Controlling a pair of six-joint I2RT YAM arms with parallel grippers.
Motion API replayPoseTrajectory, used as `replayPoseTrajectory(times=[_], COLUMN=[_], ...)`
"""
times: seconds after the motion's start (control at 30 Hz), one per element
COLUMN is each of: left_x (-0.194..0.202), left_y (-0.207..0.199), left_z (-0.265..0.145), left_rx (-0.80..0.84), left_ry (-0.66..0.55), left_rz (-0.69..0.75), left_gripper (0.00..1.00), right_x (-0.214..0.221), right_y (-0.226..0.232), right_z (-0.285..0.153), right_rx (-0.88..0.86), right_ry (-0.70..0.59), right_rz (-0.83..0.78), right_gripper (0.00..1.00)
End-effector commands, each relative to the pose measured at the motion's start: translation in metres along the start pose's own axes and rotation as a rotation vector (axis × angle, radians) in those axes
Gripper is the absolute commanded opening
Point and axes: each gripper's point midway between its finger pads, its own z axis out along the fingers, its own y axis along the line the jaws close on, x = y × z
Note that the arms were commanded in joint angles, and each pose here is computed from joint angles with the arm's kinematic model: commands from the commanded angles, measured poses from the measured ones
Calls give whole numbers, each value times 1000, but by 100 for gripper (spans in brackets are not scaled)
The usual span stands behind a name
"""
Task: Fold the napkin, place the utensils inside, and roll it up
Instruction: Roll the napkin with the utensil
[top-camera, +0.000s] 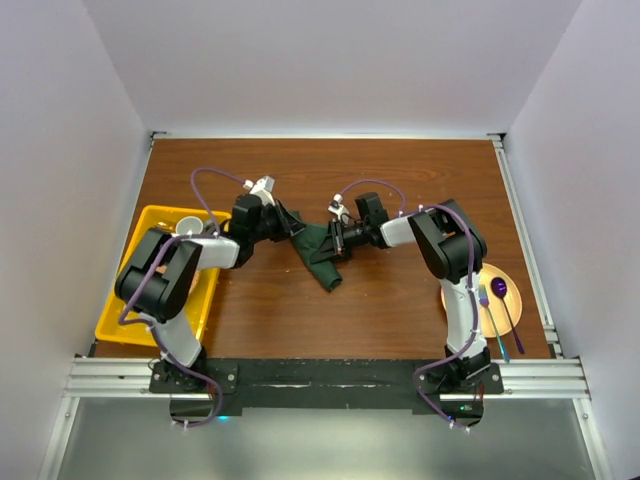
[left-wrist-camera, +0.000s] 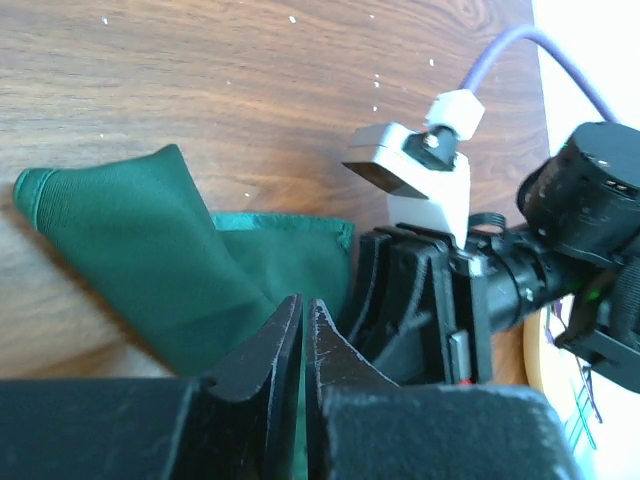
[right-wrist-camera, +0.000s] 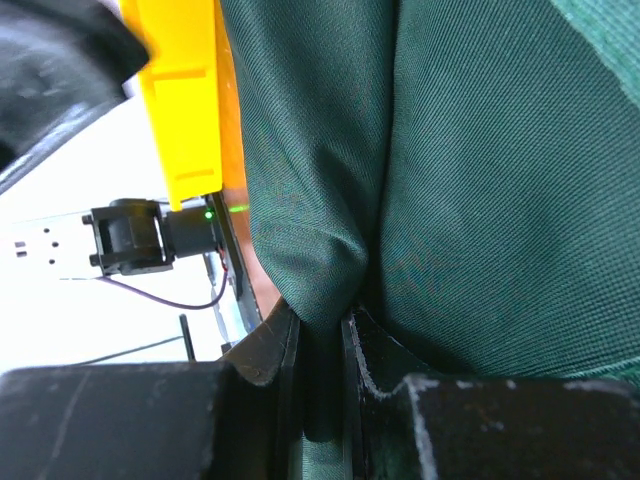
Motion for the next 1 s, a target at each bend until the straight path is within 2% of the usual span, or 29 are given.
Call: replayPoseTrajectory(times=[0.0, 0.1, 0.27, 0.37, 0.4, 0.43, 0.53, 0.67, 0.8, 0.83, 0.87, 0.97], left_x=[-5, 2, 18, 22, 23, 25, 26, 26, 25, 24, 24, 23], left_y=[6, 37, 59, 66, 67, 67, 67, 67, 65, 65, 64, 63], left_z=[18, 26, 29, 28, 28, 27, 28, 28, 27, 27, 27, 27], left_rx=[4, -65, -120, -147, -150, -149, -141, -143, -144, -145, -145, -144], left_ry=[-29, -10, 25, 45, 47, 52, 58, 60, 61, 59, 61, 69], left_rz=[-14, -32, -47, -35, -32, -31, -30, -32, -30, -28, -27, -24], left_gripper=[8, 6, 5, 4, 4, 4, 4, 4, 4, 4, 4, 4], right_x=[20, 18, 13, 8, 11, 5, 6, 20, 50, 51, 52, 45], right_y=[-41, -34, -31, -20, -17, -5, 3, -4, -30, -36, -40, -45], right_z=[-1, -3, -10, -23, -28, -35, -49, -62, -59, -60, -58, -70], right_rx=[169, 150, 202, 258, 289, 297, 387, 494, 609, 642, 669, 805], right_ry=[22, 16, 23, 20, 33, 21, 31, 37, 64, 55, 53, 24], right_rz=[87, 72, 9, -72, -75, -146, -204, -224, -233, -236, -244, -302], right_gripper=[0, 5, 13, 29, 37, 46, 51, 52, 48, 46, 40, 33])
